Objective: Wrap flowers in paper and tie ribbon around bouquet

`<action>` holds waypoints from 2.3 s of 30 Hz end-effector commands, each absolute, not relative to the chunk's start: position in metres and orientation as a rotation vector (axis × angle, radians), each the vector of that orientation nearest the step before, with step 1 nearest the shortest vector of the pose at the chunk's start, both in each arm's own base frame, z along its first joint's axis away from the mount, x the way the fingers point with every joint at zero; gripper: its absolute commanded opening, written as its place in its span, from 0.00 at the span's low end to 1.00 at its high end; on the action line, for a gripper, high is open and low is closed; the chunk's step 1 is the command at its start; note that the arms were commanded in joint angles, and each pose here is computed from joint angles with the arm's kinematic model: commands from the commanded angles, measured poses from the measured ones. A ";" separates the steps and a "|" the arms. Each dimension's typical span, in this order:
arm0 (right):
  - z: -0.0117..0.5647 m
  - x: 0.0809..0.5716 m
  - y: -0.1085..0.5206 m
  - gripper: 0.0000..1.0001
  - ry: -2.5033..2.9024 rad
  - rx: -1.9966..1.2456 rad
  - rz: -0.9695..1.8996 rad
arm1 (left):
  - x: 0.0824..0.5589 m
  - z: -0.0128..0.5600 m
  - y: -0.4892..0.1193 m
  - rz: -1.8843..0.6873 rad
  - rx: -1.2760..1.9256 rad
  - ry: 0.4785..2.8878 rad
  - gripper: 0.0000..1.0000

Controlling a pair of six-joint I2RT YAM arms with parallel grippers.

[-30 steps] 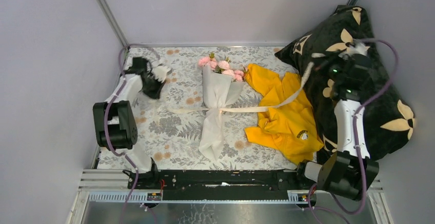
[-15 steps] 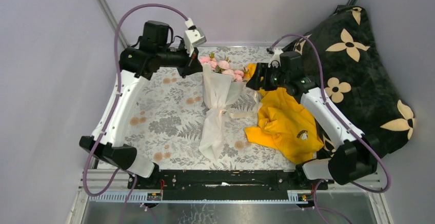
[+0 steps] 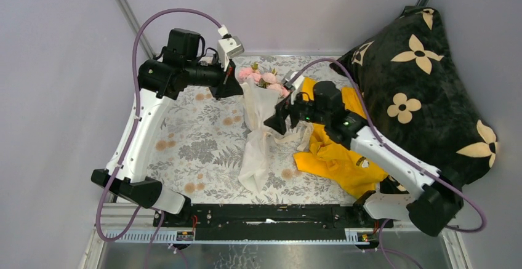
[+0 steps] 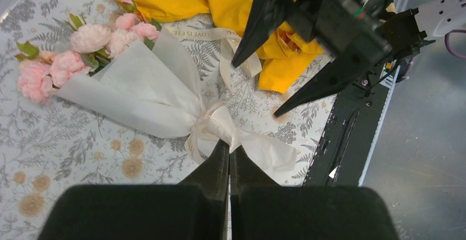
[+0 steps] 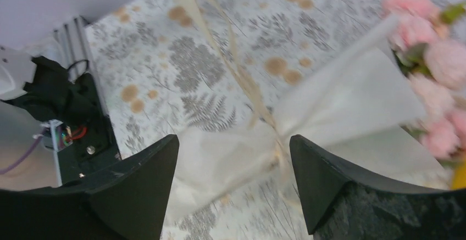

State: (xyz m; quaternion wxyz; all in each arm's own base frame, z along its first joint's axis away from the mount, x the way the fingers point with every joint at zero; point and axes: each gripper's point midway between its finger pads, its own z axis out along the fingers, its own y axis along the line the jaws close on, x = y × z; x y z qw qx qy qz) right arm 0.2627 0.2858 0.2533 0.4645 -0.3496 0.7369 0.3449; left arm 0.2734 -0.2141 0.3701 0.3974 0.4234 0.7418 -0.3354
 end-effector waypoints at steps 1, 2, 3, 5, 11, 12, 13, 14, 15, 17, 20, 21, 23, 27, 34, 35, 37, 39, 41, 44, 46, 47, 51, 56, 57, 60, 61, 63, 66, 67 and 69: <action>0.273 0.269 0.343 0.74 1.536 -0.890 1.067 | 0.275 0.369 -0.211 -0.829 1.008 1.912 0.00; 0.273 0.271 0.350 0.71 1.518 -0.875 1.087 | 0.277 0.367 -0.211 -0.818 0.996 1.924 0.00; 0.271 0.272 0.356 0.68 1.512 -0.864 1.095 | 0.280 0.365 -0.209 -0.806 0.984 1.933 0.00; 0.267 0.275 0.366 0.64 1.502 -0.854 1.113 | 0.284 0.363 -0.207 -0.784 0.963 1.950 0.00; 0.245 0.285 0.384 0.61 1.540 -0.822 1.143 | 0.302 0.360 -0.199 -0.695 0.866 1.988 0.00; 0.241 0.287 0.385 0.60 1.549 -0.816 1.134 | 0.310 0.360 -0.194 -0.643 0.824 1.997 0.00; 0.239 0.290 0.386 0.60 1.555 -0.809 1.128 | 0.317 0.361 -0.189 -0.597 0.789 2.003 0.00; 0.238 0.291 0.387 0.61 1.555 -0.805 1.122 | 0.324 0.363 -0.183 -0.549 0.742 2.008 0.00; 0.237 0.293 0.388 0.61 1.556 -0.805 1.122 | 0.333 0.363 -0.176 -0.493 0.688 2.016 0.00; 0.234 0.294 0.390 0.61 1.565 -0.809 1.117 | 0.349 0.366 -0.165 -0.408 0.576 2.024 0.00; 0.232 0.295 0.394 0.63 1.563 -0.819 1.116 | 0.361 0.365 -0.161 -0.379 0.487 2.034 0.00; 0.231 0.294 0.396 0.63 1.562 -0.826 1.121 | 0.362 0.362 -0.163 -0.393 0.481 2.041 0.00; 0.230 0.295 0.401 0.64 1.562 -0.833 1.126 | 0.361 0.359 -0.168 -0.424 0.490 2.049 0.00; 0.228 0.304 0.411 0.65 1.564 -0.832 1.114 | 0.360 0.356 -0.168 -0.428 0.495 2.055 0.00; 0.220 0.323 0.420 0.60 1.605 -0.804 1.071 | 0.358 0.356 -0.167 -0.421 0.510 2.049 0.00; 0.220 0.325 0.420 0.57 1.606 -0.802 1.068 | 0.358 0.356 -0.167 -0.419 0.510 2.052 0.00; 0.218 0.326 0.423 0.45 1.612 -0.803 1.073 | 0.358 0.354 -0.166 -0.414 0.510 2.057 0.00; 0.218 0.328 0.423 0.24 1.618 -0.789 1.074 | 0.357 0.352 -0.165 -0.412 0.513 2.062 0.00; 0.218 0.331 0.422 0.02 1.636 -0.752 1.070 | 0.355 0.350 -0.164 -0.424 0.515 2.069 0.00; 0.219 0.333 0.416 0.00 1.660 -0.698 1.056 | 0.348 0.339 -0.157 -0.458 0.511 2.095 0.00; 0.221 0.334 0.411 0.00 1.678 -0.664 1.047 | 0.337 0.313 -0.151 -0.495 0.522 2.141 0.20; 0.220 0.333 0.410 0.00 1.694 -0.655 1.043 | 0.329 0.297 -0.149 -0.513 0.553 2.164 0.40; 0.214 0.329 0.401 0.00 1.761 -0.634 1.024 | 0.266 0.212 -0.134 -0.529 0.835 2.290 0.78; 0.213 0.324 0.393 0.00 1.800 -0.601 1.021 | 0.208 0.193 -0.110 -0.448 1.145 2.233 0.80; 0.214 0.322 0.392 0.00 1.796 -0.601 1.025 | 0.204 0.202 -0.111 -0.446 1.188 2.176 0.79; 0.217 0.317 0.392 0.00 1.780 -0.591 1.055 | 0.214 0.225 -0.130 -0.479 1.230 1.944 0.82; 0.217 0.316 0.392 0.00 1.776 -0.592 1.062 | 0.219 0.225 -0.141 -0.526 1.215 1.887 0.86; 0.220 0.312 0.393 0.00 1.768 -0.606 1.079 | 0.235 0.224 -0.163 -0.634 1.183 1.778 0.96; 0.226 0.304 0.396 0.00 1.757 -0.652 1.115 | 0.274 0.202 -0.186 -0.737 1.151 1.751 0.99; 0.228 0.301 0.396 0.00 1.753 -0.667 1.126 | 0.285 0.196 -0.191 -0.758 1.153 1.750 0.99; 0.232 0.296 0.395 0.00 1.744 -0.682 1.141 | 0.298 0.182 -0.198 -0.803 1.187 1.720 0.99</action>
